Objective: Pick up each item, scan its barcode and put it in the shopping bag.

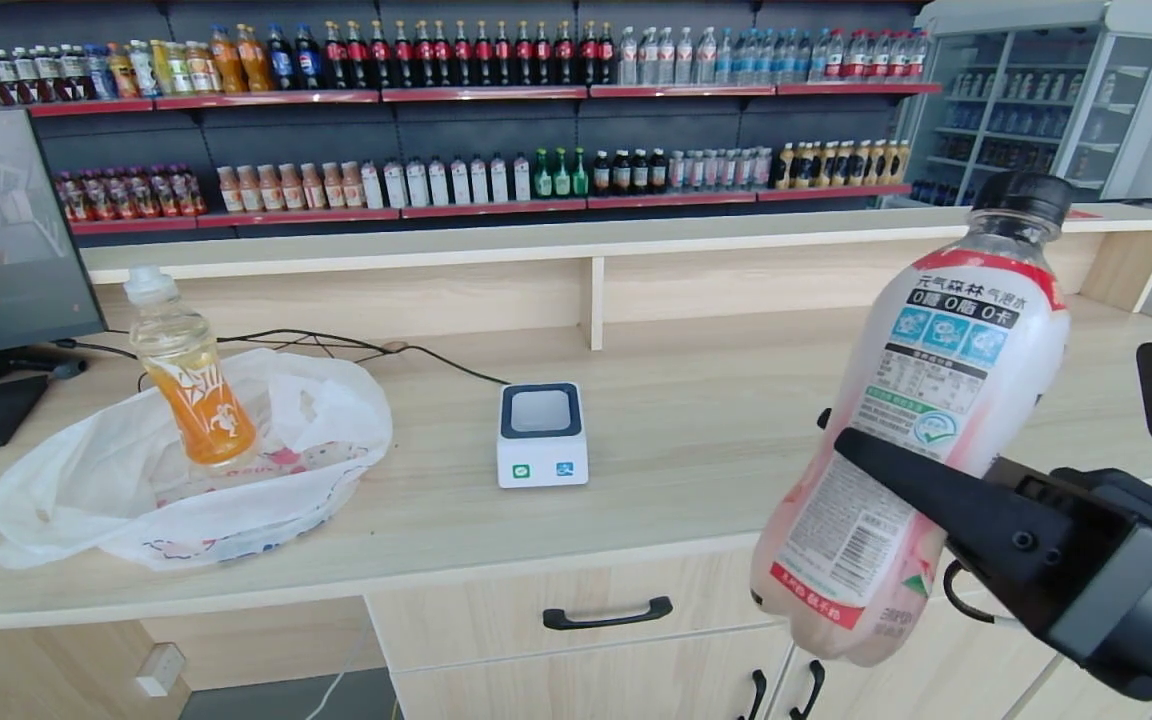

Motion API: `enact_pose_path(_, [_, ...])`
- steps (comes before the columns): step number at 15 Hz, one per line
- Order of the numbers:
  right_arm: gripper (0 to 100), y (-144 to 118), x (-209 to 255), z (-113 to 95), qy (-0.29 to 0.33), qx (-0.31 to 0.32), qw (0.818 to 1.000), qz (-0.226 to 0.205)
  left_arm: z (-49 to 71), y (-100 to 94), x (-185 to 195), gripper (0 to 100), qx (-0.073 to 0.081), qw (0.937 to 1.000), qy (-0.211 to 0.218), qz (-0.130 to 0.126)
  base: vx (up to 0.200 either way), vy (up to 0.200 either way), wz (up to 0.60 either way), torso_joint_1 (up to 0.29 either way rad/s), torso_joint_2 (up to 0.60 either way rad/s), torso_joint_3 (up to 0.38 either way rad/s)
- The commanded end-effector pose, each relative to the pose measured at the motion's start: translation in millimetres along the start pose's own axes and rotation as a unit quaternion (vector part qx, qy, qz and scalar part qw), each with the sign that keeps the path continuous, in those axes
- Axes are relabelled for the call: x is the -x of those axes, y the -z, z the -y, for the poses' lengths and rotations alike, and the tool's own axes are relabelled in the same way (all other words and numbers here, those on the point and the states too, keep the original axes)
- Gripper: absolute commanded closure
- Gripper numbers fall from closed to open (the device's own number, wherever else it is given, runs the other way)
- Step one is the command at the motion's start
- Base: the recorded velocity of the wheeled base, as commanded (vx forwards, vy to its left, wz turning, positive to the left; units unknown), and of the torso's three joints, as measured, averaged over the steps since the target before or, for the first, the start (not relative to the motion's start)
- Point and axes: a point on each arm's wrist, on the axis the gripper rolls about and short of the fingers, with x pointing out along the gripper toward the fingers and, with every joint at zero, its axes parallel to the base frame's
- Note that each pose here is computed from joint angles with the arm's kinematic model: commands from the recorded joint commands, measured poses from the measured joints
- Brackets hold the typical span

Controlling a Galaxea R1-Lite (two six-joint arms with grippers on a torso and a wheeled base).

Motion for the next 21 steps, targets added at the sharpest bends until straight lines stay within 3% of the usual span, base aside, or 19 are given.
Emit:
enact_pose_path(1, [100, 7, -9, -6, -0.027, -0.010, 0.999, -0.018, 0.0, 0.0, 0, 0, 0.000, 1.0000, 0.000, 0.000, 0.000, 0.000, 0.00, 0.000, 0.00, 0.000])
enact_pose_path(3, [100, 13, -30, -10, -0.054, -0.017, 0.998, -0.026, 0.0, 0.0, 0, 0, 0.000, 1.0000, 0.000, 0.000, 0.000, 0.000, 0.00, 0.000, 0.00, 0.000])
enact_pose_path(7, [100, 4, -68, -12, -0.087, -0.036, 0.996, 0.004, 0.0, 0.0, 0, 0, 0.000, 1.0000, 0.000, 0.000, 0.000, 0.000, 0.00, 0.000, 0.00, 0.000])
enact_pose_path(10, [100, 8, -74, -28, -0.121, -0.090, 0.989, -0.006, 0.0, 0.0, 0, 0, 0.000, 1.0000, 0.000, 0.000, 0.000, 0.000, 0.00, 0.000, 0.00, 0.000])
enact_pose_path(13, [100, 1, -86, -29, -0.132, -0.116, 0.984, 0.007, 0.0, 0.0, 0, 0, 0.000, 1.0000, 0.000, 0.000, 0.000, 0.000, 0.00, 0.000, 0.00, 0.000])
enact_pose_path(21, [100, -13, -85, -36, -0.148, -0.128, 0.980, 0.028, 0.0, 0.0, 0, 0, 0.000, 1.0000, 0.000, 0.000, 0.000, 0.000, 0.00, 0.000, 0.00, 0.000])
